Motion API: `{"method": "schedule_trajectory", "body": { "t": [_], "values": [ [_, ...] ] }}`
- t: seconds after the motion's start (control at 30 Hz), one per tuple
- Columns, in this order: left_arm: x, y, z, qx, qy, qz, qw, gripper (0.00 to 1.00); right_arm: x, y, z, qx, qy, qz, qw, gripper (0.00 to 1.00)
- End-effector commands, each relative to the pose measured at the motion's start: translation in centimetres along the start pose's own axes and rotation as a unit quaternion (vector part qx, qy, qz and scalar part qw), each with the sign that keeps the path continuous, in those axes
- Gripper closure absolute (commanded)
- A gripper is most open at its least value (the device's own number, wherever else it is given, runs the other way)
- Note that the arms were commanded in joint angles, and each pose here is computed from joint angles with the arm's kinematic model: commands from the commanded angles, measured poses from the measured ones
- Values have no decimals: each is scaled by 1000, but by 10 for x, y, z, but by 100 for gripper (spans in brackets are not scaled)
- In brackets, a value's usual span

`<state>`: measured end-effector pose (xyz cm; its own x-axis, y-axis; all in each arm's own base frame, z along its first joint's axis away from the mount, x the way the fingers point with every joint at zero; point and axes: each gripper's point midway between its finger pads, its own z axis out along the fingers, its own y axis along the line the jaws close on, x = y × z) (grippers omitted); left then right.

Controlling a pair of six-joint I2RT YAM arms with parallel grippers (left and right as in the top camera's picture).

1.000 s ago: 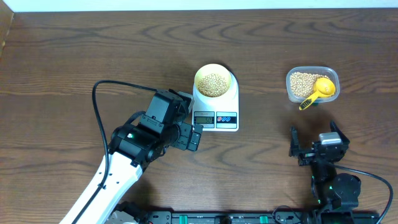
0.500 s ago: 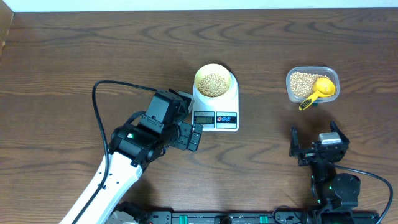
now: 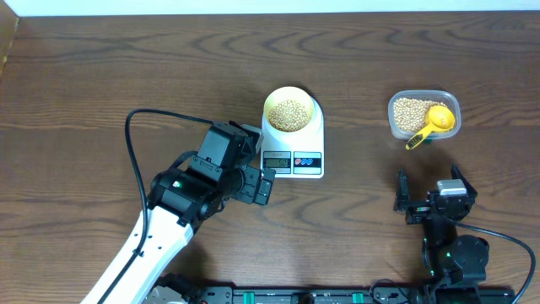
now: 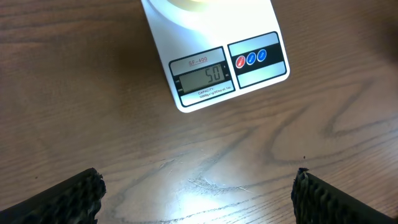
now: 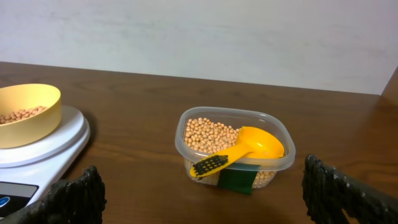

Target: Scoop item into bowl and weigh 50g on scale

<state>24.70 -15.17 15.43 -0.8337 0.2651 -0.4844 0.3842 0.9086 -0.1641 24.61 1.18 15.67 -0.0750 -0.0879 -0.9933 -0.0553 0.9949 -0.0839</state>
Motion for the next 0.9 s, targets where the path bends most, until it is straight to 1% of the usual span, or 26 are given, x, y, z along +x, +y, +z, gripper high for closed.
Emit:
{"method": "schedule_trajectory", "body": {
  "t": [0.0, 0.87],
  "values": [
    [0, 2, 0, -3, 0, 6, 1000, 2, 1, -2, 0, 5, -1, 1, 1000, 1],
    [0, 2, 0, -2, 0, 6, 1000, 2, 1, -6, 0, 13, 0, 1, 1000, 1]
  ]
}}
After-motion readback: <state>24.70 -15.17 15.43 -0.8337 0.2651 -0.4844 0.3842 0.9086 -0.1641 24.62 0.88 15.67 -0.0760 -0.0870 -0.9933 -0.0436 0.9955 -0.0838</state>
